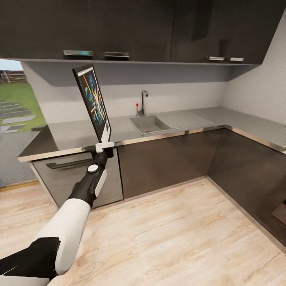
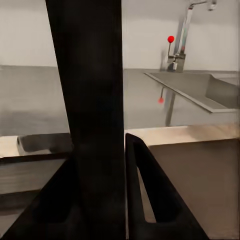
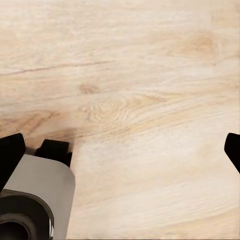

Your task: Pick up the poster from the kitchen countertop and hang it on one of the wall nails in the kitchen.

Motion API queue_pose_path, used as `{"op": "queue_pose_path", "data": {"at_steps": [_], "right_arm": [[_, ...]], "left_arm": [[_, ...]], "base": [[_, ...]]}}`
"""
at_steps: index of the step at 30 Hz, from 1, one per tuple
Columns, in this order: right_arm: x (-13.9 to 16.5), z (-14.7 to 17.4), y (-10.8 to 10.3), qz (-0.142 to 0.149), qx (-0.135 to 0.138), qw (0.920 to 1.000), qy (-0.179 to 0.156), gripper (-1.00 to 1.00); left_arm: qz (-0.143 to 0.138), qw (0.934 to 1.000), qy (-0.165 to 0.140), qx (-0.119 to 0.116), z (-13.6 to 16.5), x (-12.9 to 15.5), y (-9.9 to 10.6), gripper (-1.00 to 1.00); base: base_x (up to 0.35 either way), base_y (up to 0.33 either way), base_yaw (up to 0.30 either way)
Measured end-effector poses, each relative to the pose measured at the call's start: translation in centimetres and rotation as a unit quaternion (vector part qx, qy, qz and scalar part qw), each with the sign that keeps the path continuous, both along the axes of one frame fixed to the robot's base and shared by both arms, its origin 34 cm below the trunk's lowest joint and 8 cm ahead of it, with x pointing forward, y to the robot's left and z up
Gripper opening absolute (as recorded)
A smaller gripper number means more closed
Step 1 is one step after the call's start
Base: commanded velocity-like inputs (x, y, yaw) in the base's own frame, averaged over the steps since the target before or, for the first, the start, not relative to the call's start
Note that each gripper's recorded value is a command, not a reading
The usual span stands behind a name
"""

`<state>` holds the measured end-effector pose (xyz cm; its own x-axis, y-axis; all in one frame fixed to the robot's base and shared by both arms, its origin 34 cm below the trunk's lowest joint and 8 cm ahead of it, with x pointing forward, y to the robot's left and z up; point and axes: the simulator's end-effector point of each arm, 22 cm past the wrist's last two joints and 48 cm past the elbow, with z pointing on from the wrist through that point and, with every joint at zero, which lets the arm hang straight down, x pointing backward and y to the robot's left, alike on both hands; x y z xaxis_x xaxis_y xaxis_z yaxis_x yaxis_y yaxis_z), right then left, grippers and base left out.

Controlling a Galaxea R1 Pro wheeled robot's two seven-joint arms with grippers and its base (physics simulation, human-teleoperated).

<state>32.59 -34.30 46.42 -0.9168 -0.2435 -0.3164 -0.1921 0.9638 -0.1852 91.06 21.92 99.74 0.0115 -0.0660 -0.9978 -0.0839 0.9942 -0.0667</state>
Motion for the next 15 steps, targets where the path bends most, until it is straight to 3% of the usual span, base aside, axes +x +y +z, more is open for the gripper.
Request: {"op": "queue_pose_path", "data": {"at_steps": [5, 8, 10, 12, 15], "right_arm": [[0.0, 0.0, 0.0, 0.000, 0.000, 1.0000, 0.000, 1.00], [0.0, 0.0, 0.0, 0.000, 0.000, 1.0000, 0.000, 1.00], [0.0, 0.0, 0.0, 0.000, 0.000, 1.0000, 0.000, 1.00], [0.0, 0.0, 0.0, 0.000, 0.000, 1.0000, 0.000, 1.00], [0.0, 0.0, 0.0, 0.000, 0.000, 1.0000, 0.000, 1.00]], "left_arm": [[-0.002, 1.0000, -0.001, -0.002, 0.1, 0.0, -0.1, -1.00], [-0.010, 0.9999, -0.004, -0.007, 0.4, 0.0, -0.9, -1.00], [-0.029, 0.9995, -0.006, -0.012, 0.7, 0.0, -2.4, -1.00], [-0.070, 0.9973, -0.011, -0.017, 1.0, -0.2, -5.2, -1.00], [-0.110, 0.9937, -0.015, -0.018, 1.3, -0.4, -7.3, -1.00]], "base": [[-0.319, 0.000, 0.000], [-0.119, 0.000, 0.000], [-0.047, 0.000, 0.000], [-0.021, 0.000, 0.000], [-0.009, 0.000, 0.000]]}}
